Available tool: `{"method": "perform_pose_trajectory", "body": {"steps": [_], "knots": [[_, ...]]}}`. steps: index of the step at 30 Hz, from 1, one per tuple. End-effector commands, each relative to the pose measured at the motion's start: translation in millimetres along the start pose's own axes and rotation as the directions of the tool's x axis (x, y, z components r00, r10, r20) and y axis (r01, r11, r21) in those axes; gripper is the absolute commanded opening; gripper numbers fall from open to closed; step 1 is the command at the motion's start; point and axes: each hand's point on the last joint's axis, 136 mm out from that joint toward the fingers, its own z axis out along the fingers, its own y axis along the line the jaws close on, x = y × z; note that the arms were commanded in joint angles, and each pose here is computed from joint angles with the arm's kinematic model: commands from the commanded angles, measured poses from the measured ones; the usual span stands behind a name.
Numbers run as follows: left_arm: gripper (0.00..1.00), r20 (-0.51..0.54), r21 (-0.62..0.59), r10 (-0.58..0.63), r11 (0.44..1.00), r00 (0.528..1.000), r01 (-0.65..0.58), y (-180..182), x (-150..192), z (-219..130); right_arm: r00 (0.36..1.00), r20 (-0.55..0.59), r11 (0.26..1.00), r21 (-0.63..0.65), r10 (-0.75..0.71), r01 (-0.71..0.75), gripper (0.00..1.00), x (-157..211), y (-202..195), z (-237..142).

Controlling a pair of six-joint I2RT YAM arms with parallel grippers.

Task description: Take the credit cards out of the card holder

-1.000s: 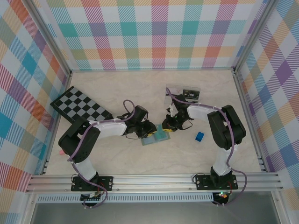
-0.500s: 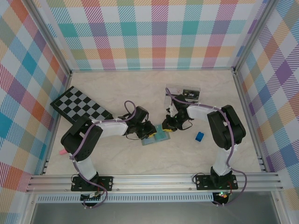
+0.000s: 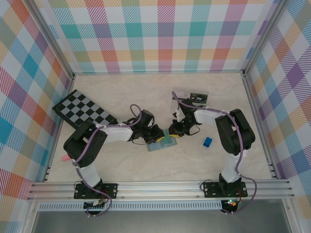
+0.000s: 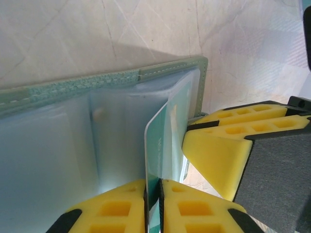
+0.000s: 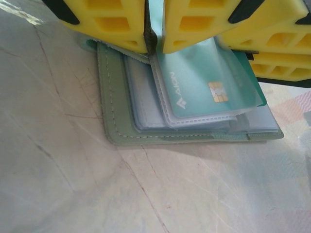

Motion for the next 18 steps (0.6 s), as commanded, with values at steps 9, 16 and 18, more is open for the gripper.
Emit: {"method": "perform_pose_trajectory", "body": {"steps": [9,16,18], "knots": [[0.07,0.006,0.007,0.005,1.0,1.0,-0.005,9.1,0.0,-12.7,0.996,-0.077,0.995,0.091,0.041,-0.034,0.16,16.7,-23.0,14.6],[0.06,0.02,-0.04,0.002,0.999,1.0,-0.001,20.3,0.7,-25.1,0.996,-0.08,0.994,0.104,0.037,-0.029,0.15,14.8,-23.9,14.7],[0.05,0.027,-0.073,0.002,0.997,1.0,0.0,26.2,-0.1,-29.4,0.996,-0.076,0.994,0.106,0.036,-0.028,0.15,13.5,-23.7,14.0]]}}
